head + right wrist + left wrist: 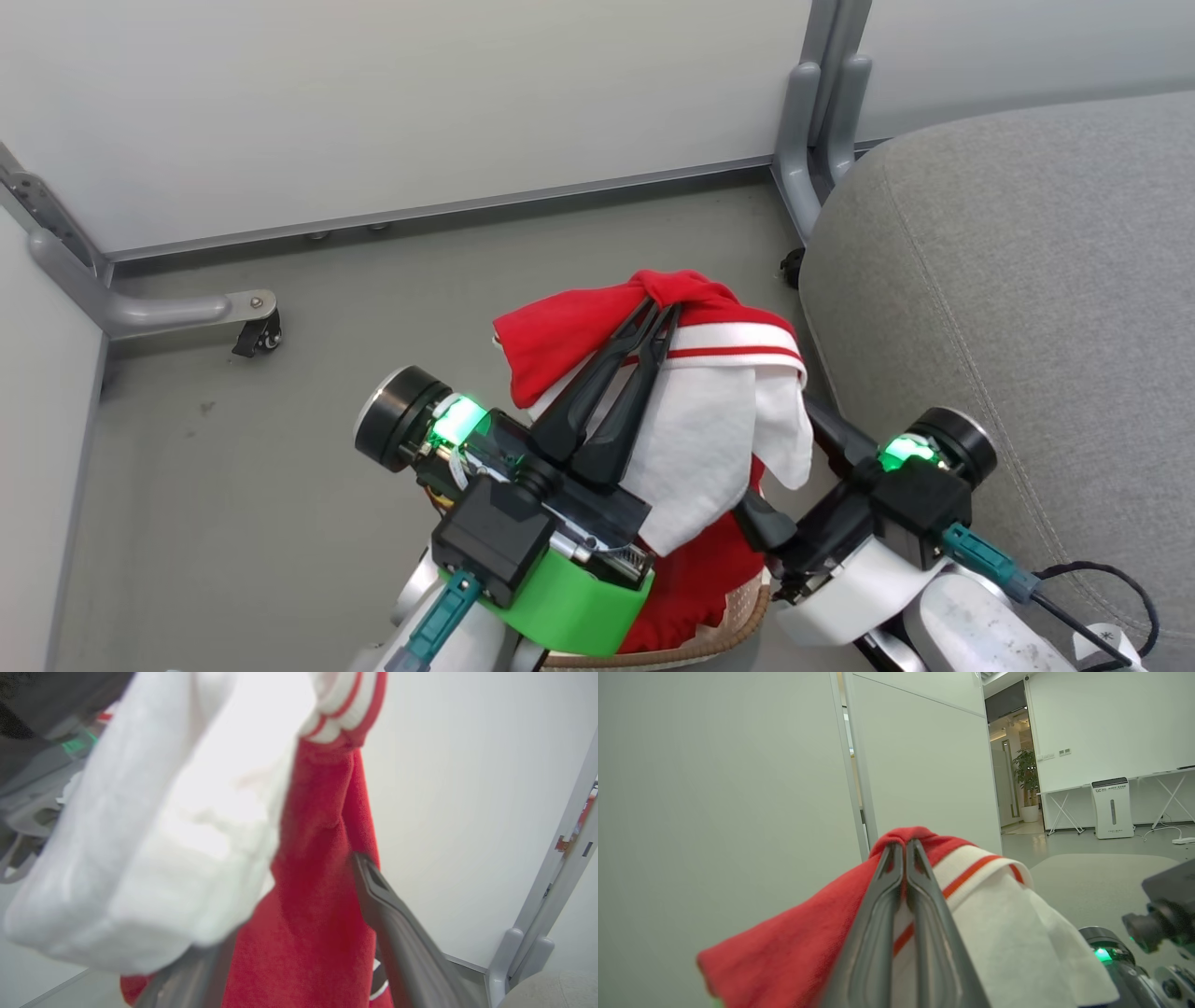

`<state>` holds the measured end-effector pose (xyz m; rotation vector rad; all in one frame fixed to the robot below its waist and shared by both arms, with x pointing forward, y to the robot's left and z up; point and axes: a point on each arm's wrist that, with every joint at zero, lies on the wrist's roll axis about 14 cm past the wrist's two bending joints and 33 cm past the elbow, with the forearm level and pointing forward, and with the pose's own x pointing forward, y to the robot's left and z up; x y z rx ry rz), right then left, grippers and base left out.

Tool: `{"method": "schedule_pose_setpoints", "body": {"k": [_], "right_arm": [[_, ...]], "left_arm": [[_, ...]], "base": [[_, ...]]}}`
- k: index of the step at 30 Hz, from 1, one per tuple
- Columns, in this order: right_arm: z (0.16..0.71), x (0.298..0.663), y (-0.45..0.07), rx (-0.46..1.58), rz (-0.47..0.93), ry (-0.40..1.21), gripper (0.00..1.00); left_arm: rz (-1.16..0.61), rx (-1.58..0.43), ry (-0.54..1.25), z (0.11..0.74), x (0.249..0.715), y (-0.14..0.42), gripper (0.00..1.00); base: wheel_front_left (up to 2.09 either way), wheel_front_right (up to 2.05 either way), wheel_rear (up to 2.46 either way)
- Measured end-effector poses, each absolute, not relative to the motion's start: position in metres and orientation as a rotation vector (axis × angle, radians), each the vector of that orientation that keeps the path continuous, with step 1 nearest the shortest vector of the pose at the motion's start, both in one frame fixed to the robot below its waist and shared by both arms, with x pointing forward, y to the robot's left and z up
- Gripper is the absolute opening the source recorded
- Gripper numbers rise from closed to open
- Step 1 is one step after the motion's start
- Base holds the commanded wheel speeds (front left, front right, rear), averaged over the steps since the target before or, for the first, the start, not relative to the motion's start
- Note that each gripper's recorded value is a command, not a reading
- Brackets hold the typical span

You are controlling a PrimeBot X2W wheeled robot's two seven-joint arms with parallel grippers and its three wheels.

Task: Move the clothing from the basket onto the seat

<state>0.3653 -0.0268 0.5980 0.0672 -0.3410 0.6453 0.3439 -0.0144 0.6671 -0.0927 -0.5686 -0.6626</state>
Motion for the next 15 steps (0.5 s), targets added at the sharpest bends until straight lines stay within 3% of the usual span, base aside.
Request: {"method": "schedule_pose_setpoints", "body": {"k": [15], "right_arm": [[0.624,0.363,-0.027,0.014,0.649,-0.437,1.0]], "left_arm": [[-0.609,-0.083,-0.515,0.652,0.353,-0.004,0.0]], "base": [[0.0,0.0,0.0]]}}
